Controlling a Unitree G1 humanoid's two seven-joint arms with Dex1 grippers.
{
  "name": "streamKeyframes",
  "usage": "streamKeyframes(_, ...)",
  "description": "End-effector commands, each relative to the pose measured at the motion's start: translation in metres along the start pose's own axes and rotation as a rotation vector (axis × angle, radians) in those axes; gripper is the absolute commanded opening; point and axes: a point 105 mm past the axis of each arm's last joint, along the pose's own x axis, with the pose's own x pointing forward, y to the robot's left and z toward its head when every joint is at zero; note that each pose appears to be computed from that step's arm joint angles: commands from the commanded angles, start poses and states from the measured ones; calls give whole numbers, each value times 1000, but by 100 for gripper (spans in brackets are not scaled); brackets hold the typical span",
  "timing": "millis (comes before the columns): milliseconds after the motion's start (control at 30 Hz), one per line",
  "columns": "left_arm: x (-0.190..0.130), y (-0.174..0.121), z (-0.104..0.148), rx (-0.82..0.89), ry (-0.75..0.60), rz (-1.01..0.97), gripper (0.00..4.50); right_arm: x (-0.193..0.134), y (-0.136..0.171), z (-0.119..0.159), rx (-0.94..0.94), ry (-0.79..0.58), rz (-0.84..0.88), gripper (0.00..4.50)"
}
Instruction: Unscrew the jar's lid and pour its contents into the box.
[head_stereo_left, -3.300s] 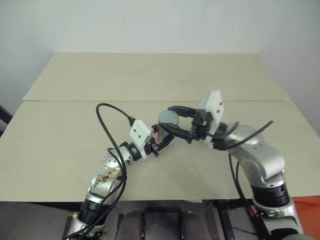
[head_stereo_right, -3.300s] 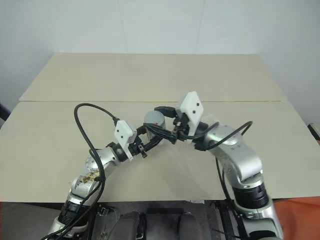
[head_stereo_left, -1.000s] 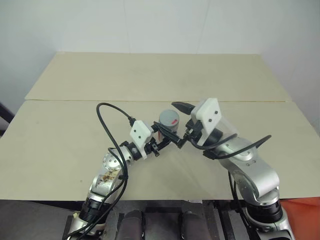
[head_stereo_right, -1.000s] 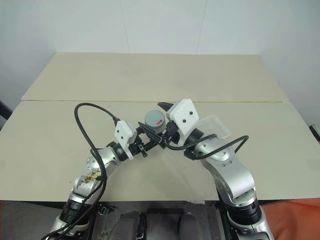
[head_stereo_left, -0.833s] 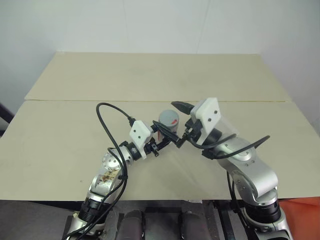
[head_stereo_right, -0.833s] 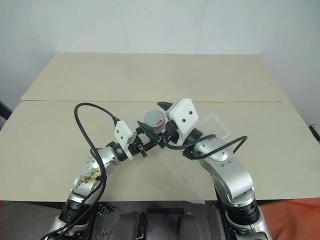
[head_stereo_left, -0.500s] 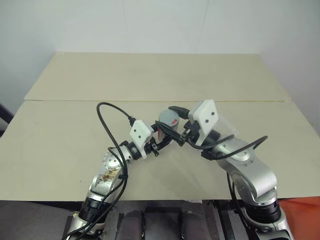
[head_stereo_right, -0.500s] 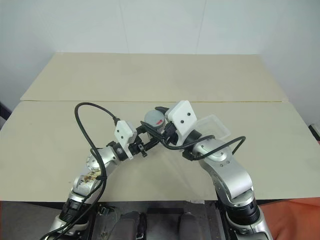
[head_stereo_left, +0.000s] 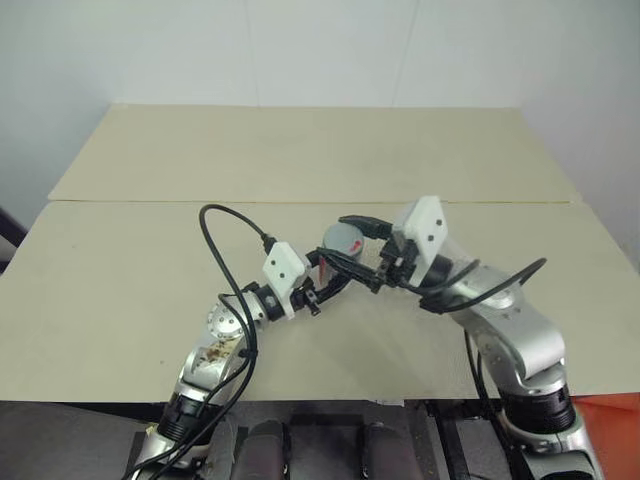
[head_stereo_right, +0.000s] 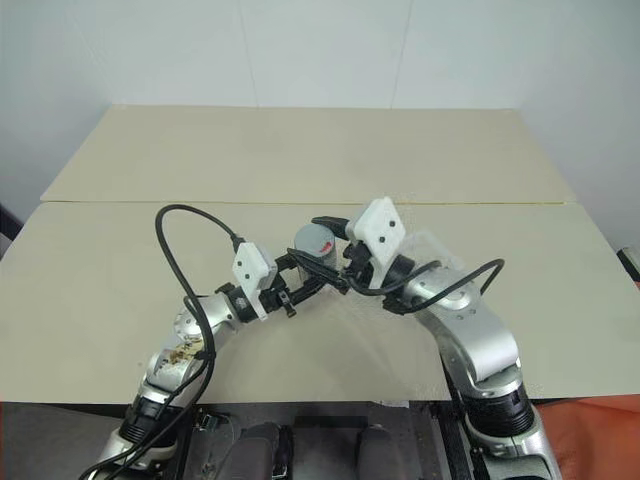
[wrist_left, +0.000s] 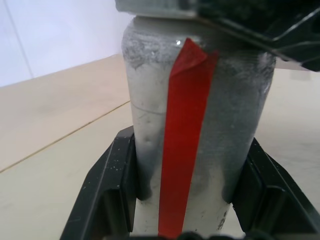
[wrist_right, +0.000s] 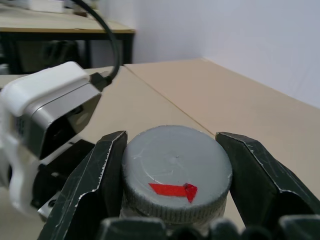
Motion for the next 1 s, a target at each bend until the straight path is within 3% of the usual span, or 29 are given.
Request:
streamKeyframes(33, 3, 1, 17, 46, -59, -16, 214, -1, 4, 26, -24, -125, 227, 280)
streamKeyframes(433, 8, -3, 19, 43, -77, -30, 214, 15, -3, 21, -36, -89, 864, 280)
streamKeyframes(1000, 5, -4, 18, 40, -73, -18, 214, 28, -24, 9, -151, -38, 855, 280)
